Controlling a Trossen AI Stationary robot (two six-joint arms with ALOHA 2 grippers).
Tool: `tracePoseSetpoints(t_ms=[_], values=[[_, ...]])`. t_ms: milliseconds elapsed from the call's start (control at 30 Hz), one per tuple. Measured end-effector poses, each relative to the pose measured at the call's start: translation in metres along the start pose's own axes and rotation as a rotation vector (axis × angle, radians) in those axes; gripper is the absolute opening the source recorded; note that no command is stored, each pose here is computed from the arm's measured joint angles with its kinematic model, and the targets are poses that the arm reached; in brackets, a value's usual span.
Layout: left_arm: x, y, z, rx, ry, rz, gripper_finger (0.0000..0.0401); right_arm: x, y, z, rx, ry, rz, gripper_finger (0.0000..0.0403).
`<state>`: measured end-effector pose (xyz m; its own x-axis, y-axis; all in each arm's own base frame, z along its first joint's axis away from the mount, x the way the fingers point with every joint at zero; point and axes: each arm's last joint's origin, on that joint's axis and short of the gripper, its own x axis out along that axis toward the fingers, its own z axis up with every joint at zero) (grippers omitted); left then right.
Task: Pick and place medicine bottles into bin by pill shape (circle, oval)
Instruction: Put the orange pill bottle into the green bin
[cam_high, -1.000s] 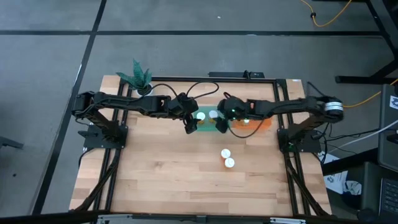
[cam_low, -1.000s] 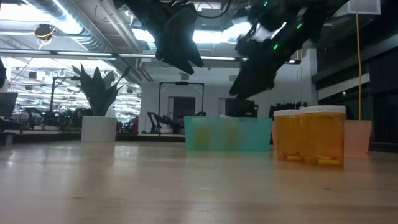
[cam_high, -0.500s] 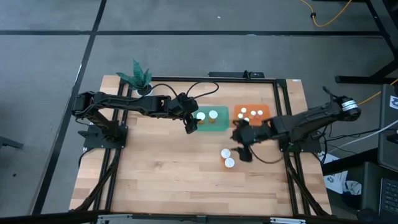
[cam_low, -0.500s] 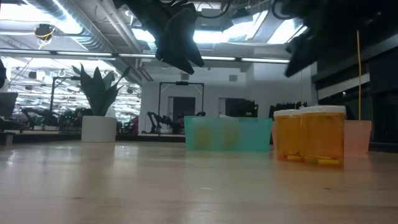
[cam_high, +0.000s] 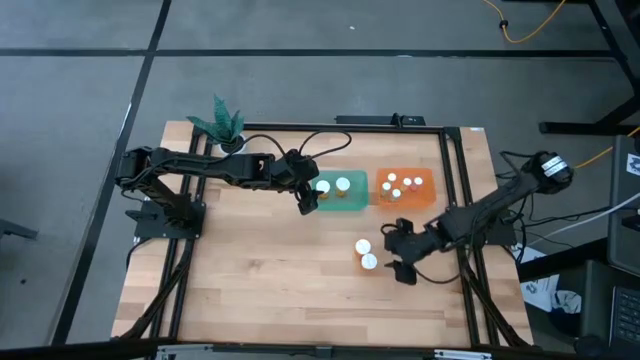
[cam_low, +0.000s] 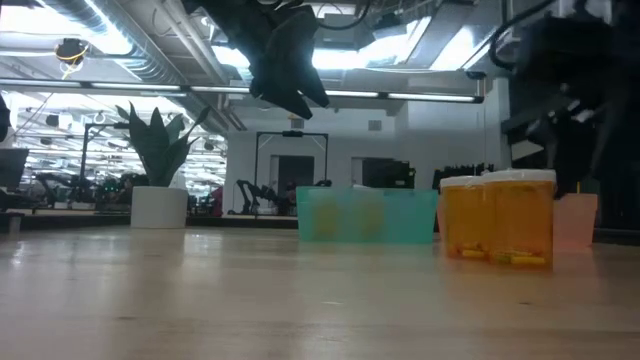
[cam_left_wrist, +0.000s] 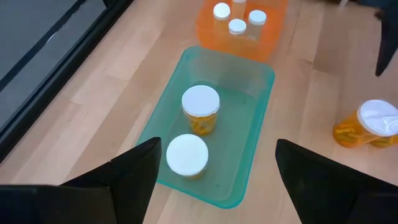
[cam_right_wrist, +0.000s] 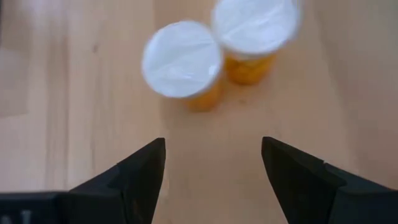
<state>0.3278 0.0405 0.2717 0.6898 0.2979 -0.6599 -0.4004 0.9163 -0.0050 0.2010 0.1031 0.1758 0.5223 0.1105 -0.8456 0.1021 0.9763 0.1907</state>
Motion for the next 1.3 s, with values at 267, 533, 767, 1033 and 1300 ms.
tracePoseSetpoints(t_ms=[267, 533, 767, 1033, 1300], values=[[0.0, 0.0, 0.0, -0.001, -0.004, -0.001, 0.0308, 0.026, 0.004, -0.023, -0.011, -0.139, 0.046, 0.0268], [0.0, 0.0, 0.0, -0.001, -0.003, 0.0, 0.0308, 0.049, 0.017, -0.011, -0.082, -0.137, -0.044, 0.0268], [0.0, 0.0, 0.0, -0.001, -0.003, 0.0, 0.0308, 0.063, 0.03, 0.008, -0.026, -0.201, -0.135, 0.0268], [0.0, 0.0, 0.0, 0.0, -0.001, 0.0, 0.0308, 0.071, 0.026, 0.014, 0.004, -0.197, -0.18, 0.0263], [0.001, 0.0, 0.0, 0.003, 0.0, 0.001, 0.0308, 0.059, 0.024, 0.014, 0.021, -0.184, -0.193, 0.0195]])
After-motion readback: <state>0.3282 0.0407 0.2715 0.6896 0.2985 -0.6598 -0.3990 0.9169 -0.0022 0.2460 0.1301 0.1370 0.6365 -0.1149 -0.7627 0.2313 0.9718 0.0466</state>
